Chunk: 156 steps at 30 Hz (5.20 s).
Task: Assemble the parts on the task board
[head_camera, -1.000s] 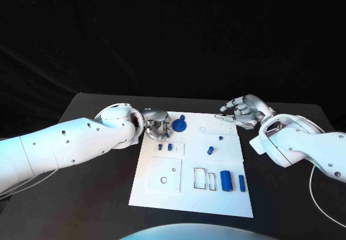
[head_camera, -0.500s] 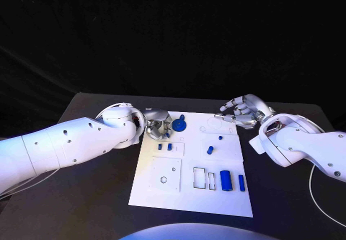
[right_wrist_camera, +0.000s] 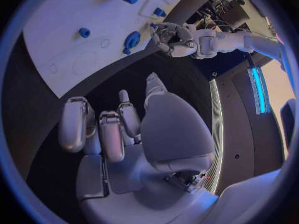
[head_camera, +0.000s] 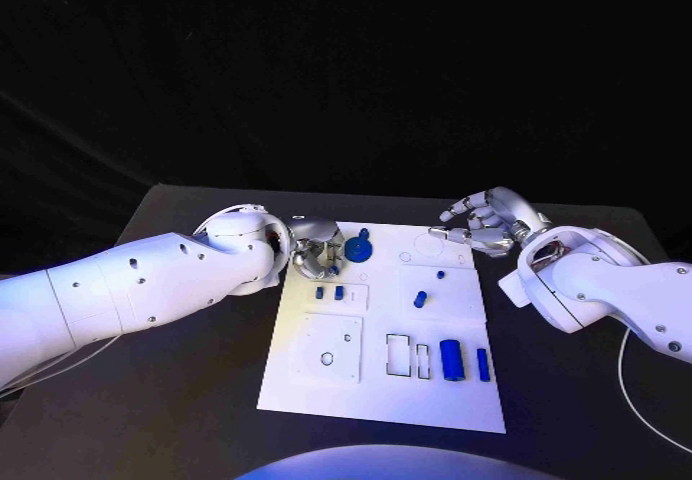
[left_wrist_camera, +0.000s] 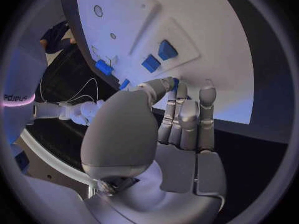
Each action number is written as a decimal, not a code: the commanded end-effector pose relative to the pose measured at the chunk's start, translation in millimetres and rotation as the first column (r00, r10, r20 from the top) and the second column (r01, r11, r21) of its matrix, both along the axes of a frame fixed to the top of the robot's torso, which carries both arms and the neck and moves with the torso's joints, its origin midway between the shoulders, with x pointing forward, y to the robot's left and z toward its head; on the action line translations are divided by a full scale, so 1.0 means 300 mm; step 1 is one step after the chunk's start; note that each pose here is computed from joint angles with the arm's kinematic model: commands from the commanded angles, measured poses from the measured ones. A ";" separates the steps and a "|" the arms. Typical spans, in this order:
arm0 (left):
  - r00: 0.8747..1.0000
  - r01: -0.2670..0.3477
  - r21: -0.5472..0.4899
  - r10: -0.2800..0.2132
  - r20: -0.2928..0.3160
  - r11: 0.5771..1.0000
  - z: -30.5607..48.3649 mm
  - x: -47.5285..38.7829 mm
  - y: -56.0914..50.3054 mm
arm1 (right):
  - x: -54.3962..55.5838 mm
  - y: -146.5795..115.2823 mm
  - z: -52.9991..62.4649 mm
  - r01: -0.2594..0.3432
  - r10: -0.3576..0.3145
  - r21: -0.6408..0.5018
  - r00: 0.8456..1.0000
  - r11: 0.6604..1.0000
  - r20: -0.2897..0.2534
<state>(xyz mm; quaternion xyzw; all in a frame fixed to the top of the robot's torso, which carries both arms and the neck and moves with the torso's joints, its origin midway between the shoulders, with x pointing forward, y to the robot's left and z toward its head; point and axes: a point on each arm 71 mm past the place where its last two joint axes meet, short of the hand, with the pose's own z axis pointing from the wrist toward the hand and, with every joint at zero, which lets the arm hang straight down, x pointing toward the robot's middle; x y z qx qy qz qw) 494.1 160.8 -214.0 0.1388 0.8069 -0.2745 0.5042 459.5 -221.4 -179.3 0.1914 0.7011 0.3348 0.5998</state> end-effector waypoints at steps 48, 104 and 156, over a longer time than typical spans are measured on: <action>1.000 0.001 0.025 -0.001 -0.010 1.000 -0.019 -0.005 0.002 | 0.001 0.001 0.001 -0.008 0.008 -0.007 1.000 1.000 0.011; 0.884 -0.461 -0.762 0.163 -0.437 0.454 0.128 -0.009 0.286 | 0.014 0.008 -0.068 -0.299 0.362 -0.496 0.932 0.815 0.033; 0.856 -0.514 -0.793 0.138 -0.498 0.327 0.140 -0.026 0.311 | -0.005 0.091 -0.193 -0.311 0.387 -0.668 0.921 0.676 -0.037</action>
